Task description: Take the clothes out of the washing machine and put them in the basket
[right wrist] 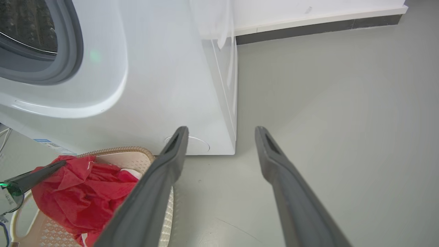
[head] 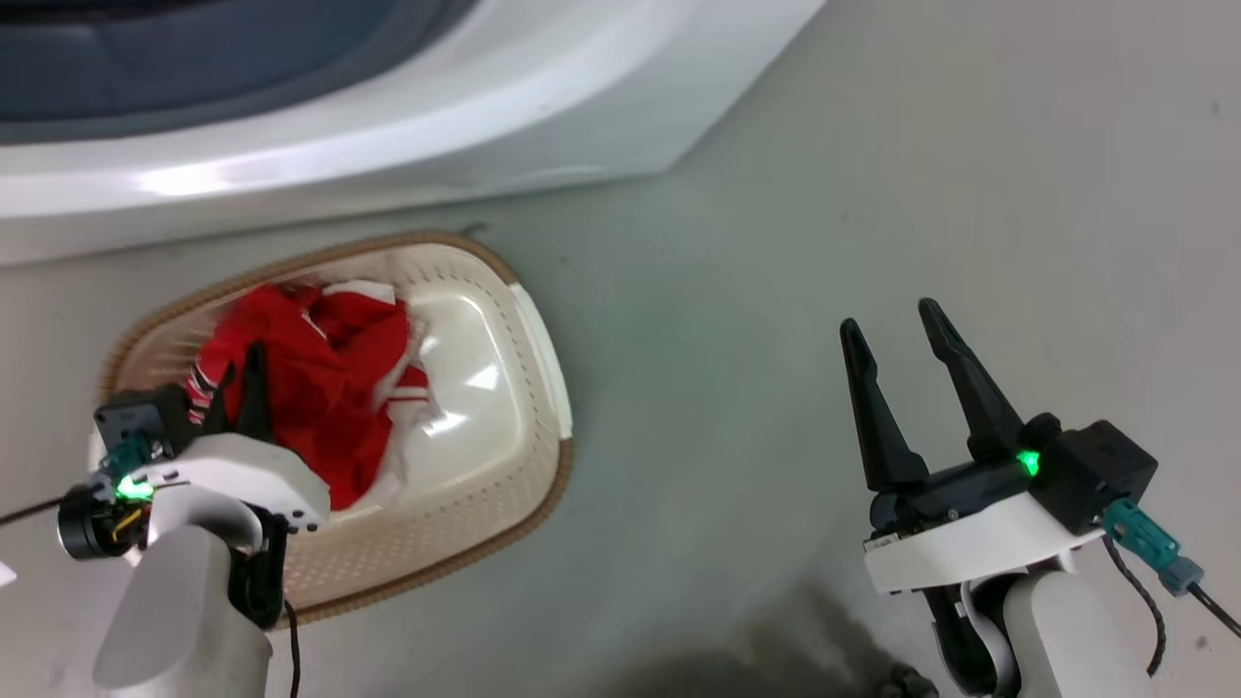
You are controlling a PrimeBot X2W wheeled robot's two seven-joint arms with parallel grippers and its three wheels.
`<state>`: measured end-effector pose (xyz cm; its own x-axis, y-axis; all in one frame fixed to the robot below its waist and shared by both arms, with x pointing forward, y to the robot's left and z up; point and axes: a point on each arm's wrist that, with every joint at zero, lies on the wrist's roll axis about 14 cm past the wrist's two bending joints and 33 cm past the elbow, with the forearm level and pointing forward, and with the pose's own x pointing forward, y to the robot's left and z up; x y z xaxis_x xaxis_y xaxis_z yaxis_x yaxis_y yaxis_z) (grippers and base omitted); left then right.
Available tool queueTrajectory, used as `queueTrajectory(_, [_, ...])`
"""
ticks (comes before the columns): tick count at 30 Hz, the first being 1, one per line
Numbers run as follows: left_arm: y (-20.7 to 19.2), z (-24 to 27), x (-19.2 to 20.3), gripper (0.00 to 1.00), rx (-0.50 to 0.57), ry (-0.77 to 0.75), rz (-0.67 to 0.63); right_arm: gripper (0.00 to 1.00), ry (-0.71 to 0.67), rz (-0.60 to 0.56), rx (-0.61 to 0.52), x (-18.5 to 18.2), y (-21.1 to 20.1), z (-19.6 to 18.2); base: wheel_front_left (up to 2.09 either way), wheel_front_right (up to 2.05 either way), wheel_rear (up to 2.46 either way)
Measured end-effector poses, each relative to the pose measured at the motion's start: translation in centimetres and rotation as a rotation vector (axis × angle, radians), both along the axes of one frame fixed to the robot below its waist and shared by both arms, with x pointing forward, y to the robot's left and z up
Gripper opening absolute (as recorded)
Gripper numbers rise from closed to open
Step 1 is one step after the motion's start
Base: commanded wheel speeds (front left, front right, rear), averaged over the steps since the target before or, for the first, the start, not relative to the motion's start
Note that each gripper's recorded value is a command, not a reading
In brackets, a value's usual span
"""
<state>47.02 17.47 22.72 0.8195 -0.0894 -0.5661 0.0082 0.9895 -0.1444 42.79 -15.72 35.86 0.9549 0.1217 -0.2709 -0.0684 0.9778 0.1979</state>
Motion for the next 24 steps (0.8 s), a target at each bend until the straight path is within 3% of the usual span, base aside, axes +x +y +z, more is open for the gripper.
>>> queueTrajectory(8, [-0.4,-8.0,-2.7,0.0,-0.004,0.224,0.018,1.0,0.073,-0.027,0.001,0.1,-0.9,-3.2,0.0,0.0,0.0])
queueTrajectory(15, [-1.1,-10.5,-3.9,0.0,-0.017,0.307,0.026,1.0,0.084,-0.03,-0.03,0.2,-1.6,-3.7,0.0,0.0,0.0])
queueTrajectory(16, [-1.0,-10.4,-3.9,0.18,-0.017,0.309,0.032,1.0,0.078,-0.029,-0.033,0.2,-1.6,-3.5,0.0,0.0,0.0])
queueTrajectory(17, [-1.0,-10.1,-3.8,0.48,-0.018,0.304,0.036,1.0,0.071,-0.029,-0.037,0.3,-1.7,-3.3,0.0,0.0,0.0])
queueTrajectory(18, [-1.1,-9.8,-3.7,1.0,-0.015,0.298,0.031,1.0,0.066,-0.03,-0.043,0.3,-1.8,-3.1,0.0,0.0,0.0])
queueTrajectory(24, [-1.8,-5.9,-3.1,1.0,-0.033,0.221,0.034,1.0,0.024,-0.048,-0.072,0.0,-2.7,-0.8,0.0,0.0,0.0])
